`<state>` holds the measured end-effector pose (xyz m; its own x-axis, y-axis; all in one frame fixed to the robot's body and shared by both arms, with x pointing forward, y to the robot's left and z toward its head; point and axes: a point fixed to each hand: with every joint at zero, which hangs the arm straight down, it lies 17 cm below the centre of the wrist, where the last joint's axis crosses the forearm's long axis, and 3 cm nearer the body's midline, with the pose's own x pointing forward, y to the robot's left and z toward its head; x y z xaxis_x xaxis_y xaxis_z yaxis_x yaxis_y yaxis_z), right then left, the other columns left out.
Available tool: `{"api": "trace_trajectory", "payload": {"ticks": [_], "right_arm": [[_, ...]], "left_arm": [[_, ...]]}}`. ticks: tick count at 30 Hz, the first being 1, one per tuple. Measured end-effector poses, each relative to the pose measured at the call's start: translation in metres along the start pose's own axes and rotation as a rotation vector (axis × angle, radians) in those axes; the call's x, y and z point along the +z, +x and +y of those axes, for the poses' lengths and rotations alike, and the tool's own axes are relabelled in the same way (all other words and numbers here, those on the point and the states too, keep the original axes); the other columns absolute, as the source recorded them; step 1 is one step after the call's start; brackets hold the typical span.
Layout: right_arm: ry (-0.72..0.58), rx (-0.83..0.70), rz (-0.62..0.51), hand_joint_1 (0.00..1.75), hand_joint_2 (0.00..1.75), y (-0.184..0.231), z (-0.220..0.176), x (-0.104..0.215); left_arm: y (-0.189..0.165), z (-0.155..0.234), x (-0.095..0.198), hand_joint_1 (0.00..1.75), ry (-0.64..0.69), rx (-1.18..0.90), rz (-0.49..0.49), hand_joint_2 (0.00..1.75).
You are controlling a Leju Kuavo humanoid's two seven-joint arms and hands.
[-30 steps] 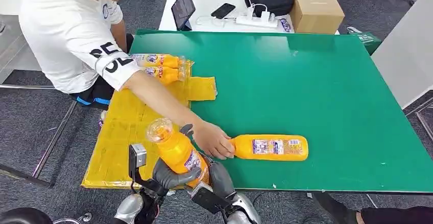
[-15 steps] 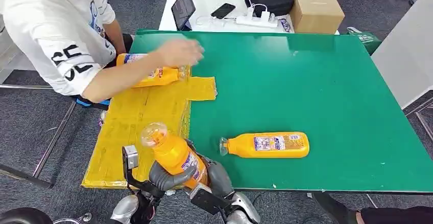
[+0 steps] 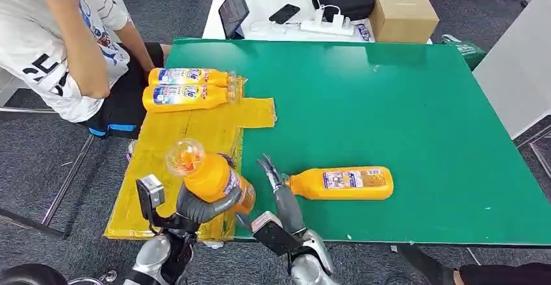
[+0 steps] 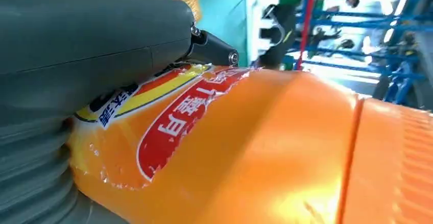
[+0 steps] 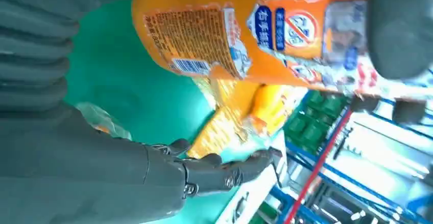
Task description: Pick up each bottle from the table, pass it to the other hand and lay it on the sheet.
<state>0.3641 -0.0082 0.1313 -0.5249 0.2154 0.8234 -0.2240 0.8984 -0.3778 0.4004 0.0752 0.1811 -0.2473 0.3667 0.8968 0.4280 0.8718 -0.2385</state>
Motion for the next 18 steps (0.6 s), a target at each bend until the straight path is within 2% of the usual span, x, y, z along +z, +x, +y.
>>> {"api": "trace_trajectory", "payload": {"ticks": [2, 6, 10, 12, 15, 18], "right_arm": [[-0.027, -0.007, -0.02, 0.0, 0.0, 0.007, -0.008, -0.002], [-0.104, -0.033, -0.083, 0.0, 0.0, 0.029, -0.034, -0.011], [-0.206, -0.036, -0.188, 0.0, 0.0, 0.064, -0.066, -0.02], [-0.303, -0.019, -0.232, 0.0, 0.0, 0.081, -0.09, -0.023], [-0.376, -0.009, -0.275, 0.0, 0.0, 0.099, -0.109, -0.026], [-0.503, -0.015, -0.289, 0.0, 0.0, 0.111, -0.136, -0.023]], "left_arm": [[0.004, 0.007, -0.003, 1.75, 0.032, -0.061, -0.021, 1.75], [0.03, 0.049, -0.019, 1.75, 0.191, -0.321, -0.116, 1.75], [0.079, 0.105, -0.039, 1.75, 0.386, -0.629, -0.248, 1.75], [0.103, 0.127, -0.049, 1.75, 0.466, -0.811, -0.309, 1.75], [0.113, 0.149, -0.057, 1.75, 0.509, -0.919, -0.326, 1.75], [0.112, 0.162, -0.067, 1.75, 0.524, -1.082, -0.298, 1.75]]}}
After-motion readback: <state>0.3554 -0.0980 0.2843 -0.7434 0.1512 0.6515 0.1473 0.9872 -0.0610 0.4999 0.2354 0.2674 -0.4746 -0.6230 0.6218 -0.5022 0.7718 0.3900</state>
